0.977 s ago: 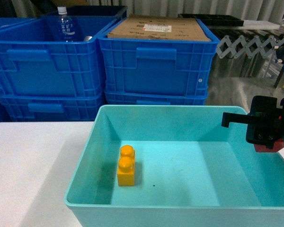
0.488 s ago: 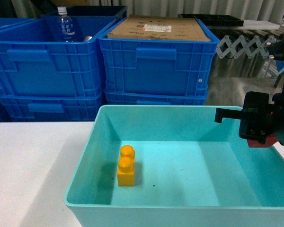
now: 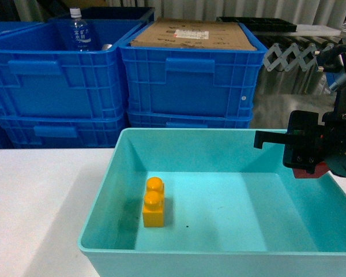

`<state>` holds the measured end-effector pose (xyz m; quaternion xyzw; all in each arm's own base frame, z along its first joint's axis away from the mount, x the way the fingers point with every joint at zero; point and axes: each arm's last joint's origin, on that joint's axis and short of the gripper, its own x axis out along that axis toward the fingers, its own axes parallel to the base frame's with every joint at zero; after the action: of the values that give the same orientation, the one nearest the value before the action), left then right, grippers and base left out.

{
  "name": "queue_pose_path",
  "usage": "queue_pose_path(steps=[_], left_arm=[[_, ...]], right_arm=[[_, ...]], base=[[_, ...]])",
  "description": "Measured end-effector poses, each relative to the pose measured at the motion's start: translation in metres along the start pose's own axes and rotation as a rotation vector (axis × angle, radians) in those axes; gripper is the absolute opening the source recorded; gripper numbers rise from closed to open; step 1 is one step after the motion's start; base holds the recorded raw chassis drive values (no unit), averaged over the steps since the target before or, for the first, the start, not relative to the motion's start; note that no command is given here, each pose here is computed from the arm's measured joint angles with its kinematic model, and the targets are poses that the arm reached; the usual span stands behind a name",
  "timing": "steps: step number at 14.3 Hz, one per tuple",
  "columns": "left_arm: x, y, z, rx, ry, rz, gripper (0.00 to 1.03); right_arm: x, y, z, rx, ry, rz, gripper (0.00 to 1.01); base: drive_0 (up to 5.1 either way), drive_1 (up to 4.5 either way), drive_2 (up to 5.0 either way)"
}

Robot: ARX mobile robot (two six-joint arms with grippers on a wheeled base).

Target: Pick red block from blue box to shelf

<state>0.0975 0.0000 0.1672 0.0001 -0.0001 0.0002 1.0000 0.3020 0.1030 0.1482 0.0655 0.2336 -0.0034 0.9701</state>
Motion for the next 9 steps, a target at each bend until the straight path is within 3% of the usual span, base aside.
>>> queue_pose_path(steps=[5,6,8,9], left_arm=[[0.0,0.0,0.0,0.0,0.0,0.0,0.98],[0.0,0.0,0.0,0.0,0.0,0.0,0.98],[0.0,0.0,0.0,0.0,0.0,0.0,0.98],[0.0,0.0,0.0,0.0,0.0,0.0,0.98]], right_arm=[[-0.012,-0.004,0.007,0.002,0.002,0.01,0.27],[-0.033,-0.01,0.02,0.018,-0.039,0.026,0.27],[-0.08,-0.032,0.046,0.051,-0.155,0.012,0.27],[-0.099,-0.046,0.048,0.057,-0.182,-0.016,0.27]], base=[[0.0,0.0,0.0],[0.0,0.0,0.0],[0.0,0.0,0.0],[0.0,0.0,0.0]])
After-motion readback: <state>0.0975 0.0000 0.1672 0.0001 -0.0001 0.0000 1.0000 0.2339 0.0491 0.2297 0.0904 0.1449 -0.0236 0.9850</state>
